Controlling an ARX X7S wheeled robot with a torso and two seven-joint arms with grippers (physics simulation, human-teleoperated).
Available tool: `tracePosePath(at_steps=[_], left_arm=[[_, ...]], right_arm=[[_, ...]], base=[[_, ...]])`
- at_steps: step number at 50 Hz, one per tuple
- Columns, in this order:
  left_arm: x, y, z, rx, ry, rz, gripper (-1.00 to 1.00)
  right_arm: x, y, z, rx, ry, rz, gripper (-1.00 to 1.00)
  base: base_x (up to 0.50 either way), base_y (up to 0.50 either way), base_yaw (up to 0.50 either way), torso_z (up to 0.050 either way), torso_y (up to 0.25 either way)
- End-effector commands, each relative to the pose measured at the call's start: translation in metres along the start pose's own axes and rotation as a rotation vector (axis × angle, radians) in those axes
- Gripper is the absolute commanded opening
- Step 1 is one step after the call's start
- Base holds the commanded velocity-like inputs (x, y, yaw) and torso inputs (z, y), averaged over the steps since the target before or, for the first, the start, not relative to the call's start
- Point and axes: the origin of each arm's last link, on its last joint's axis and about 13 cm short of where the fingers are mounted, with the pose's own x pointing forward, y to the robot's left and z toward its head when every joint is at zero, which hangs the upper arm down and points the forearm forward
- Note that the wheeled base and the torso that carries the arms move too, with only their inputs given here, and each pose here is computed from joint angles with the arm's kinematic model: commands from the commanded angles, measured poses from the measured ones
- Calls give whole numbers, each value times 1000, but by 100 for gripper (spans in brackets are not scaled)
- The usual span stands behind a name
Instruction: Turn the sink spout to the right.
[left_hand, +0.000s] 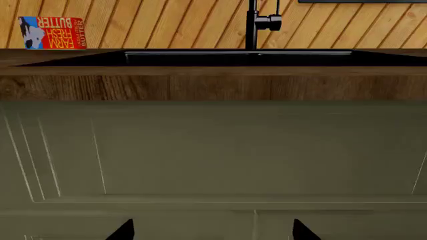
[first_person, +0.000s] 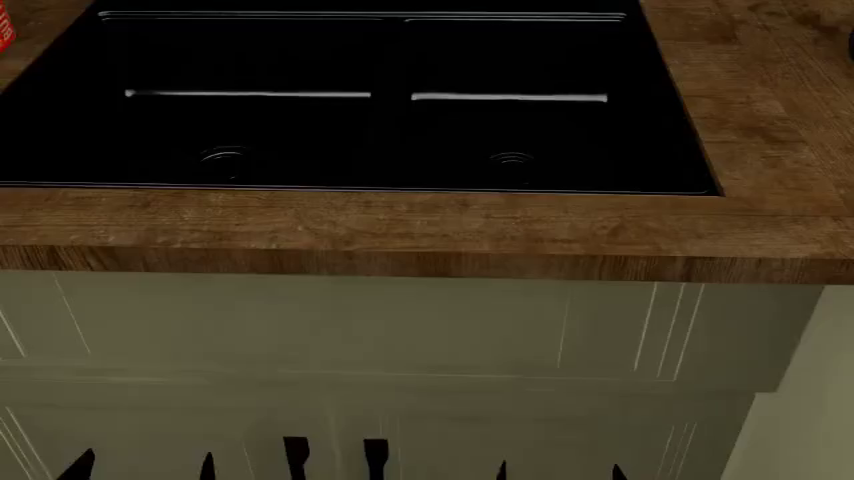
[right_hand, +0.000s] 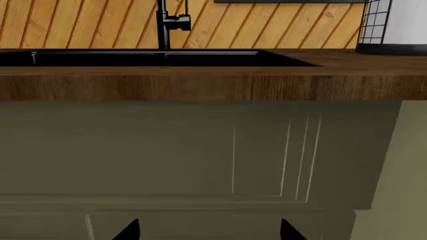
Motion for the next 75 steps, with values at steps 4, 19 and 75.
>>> tracePosePath(at_steps=[4,19,75], left_arm=[[-1,-1,-1,5,0,1,100],[-3,3,3,-30,-53,-30,100],[-11,4,48,19,-140,19,100]], right_arm=[[0,1,-1,-3,-2,6,100],[0,0,-2,-15,8,-9,100],[-1,-10,66,-85,-123,-81,100]], base=[[0,0,0,0,0],[0,0,0,8,0],[0,0,0,38,0]])
